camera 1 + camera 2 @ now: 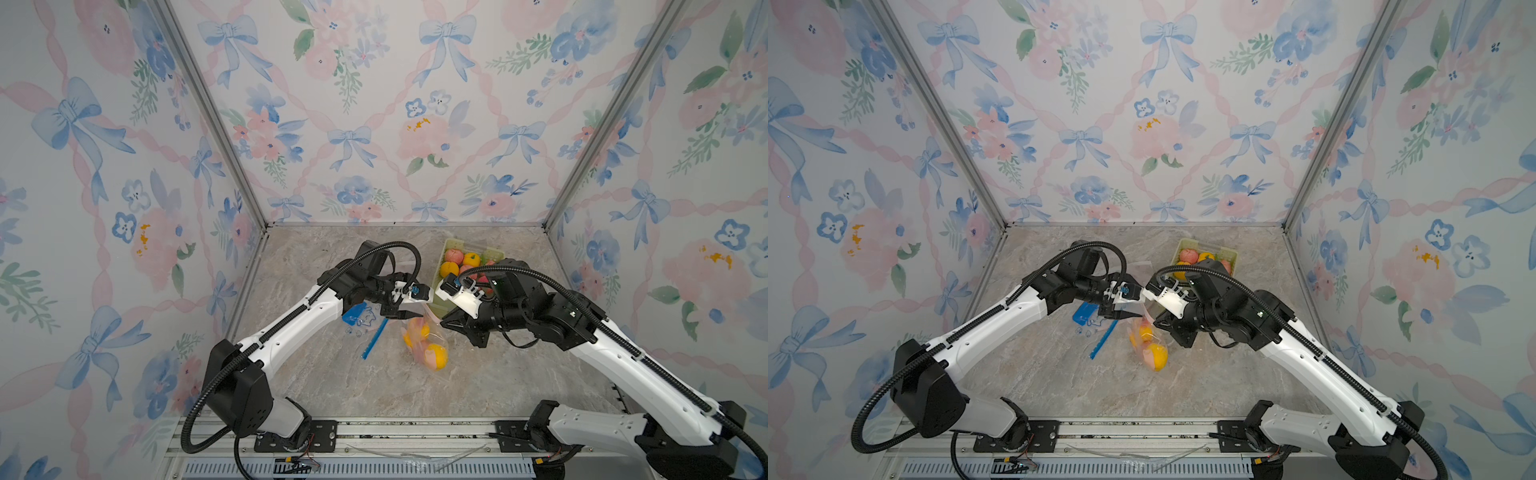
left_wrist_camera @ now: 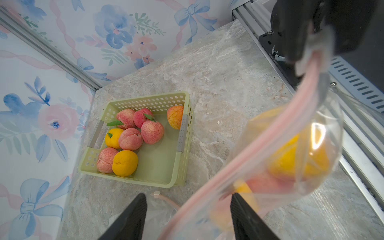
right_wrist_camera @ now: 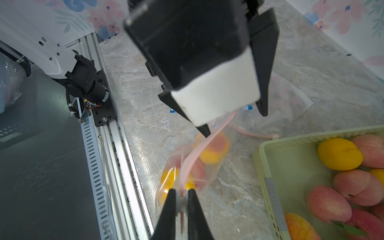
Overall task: Place the peach in a zip-top bag and seal the zipper
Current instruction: Pick up the zipper food storage bag at the center of the board, then place the zipper food storage bag at the center of the board.
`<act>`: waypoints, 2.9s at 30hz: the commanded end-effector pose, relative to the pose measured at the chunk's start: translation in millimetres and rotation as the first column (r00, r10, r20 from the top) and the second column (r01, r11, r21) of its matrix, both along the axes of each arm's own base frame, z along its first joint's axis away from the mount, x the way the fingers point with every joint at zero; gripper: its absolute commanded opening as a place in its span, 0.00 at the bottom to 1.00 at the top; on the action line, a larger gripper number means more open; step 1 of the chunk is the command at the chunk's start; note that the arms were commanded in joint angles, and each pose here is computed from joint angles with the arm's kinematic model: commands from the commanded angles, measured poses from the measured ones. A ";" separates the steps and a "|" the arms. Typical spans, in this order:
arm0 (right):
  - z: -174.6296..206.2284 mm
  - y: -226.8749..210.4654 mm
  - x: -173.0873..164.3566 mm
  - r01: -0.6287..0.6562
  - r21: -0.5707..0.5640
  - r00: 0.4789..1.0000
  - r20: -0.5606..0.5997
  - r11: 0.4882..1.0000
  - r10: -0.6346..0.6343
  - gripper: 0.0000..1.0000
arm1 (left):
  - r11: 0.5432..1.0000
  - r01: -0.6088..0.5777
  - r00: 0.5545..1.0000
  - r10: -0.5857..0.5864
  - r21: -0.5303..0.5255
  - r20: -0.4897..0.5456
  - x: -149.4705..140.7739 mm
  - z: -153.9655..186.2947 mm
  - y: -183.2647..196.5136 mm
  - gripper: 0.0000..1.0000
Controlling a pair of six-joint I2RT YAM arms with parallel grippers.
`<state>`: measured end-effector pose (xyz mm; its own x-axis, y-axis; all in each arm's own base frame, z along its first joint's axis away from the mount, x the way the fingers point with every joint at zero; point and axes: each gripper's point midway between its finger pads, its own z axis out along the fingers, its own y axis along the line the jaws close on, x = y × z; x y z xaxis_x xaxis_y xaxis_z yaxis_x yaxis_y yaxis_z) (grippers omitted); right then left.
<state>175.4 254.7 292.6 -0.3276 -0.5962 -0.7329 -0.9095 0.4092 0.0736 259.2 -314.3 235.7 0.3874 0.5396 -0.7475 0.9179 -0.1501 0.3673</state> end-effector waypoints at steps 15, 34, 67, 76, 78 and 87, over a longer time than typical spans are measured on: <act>16.1 -15.7 23.3 0.136 0.060 0.983 0.112 0.989 -0.142 0.25 | 0.998 -0.062 0.998 0.062 -0.008 -0.015 -2.3 24.9 8.0 0.00; -36.8 -39.9 14.7 0.340 0.358 0.934 -0.020 0.870 -0.357 0.76 | 0.878 -0.468 0.852 0.418 -0.099 -0.316 -6.4 86.0 35.9 0.00; -91.6 -75.1 73.4 0.812 0.154 0.584 -0.226 0.563 -0.779 0.87 | -0.145 -0.989 -0.139 0.947 0.001 -0.290 207.3 68.0 224.8 0.00; -93.7 -92.4 61.3 0.856 0.100 0.515 -0.241 0.507 -0.822 0.88 | -0.330 -0.943 -0.332 0.928 0.046 -0.170 245.6 46.9 275.4 0.00; -96.1 -94.7 59.6 0.860 0.092 0.509 -0.239 0.502 -0.827 0.89 | -0.341 -0.938 -0.347 0.925 0.065 -0.155 248.4 35.4 279.2 0.00; -102.8 -96.7 55.8 0.861 0.058 0.505 -0.232 0.506 -0.832 0.91 | -0.359 -0.913 -0.384 0.917 0.192 -0.111 277.0 -37.2 290.2 0.00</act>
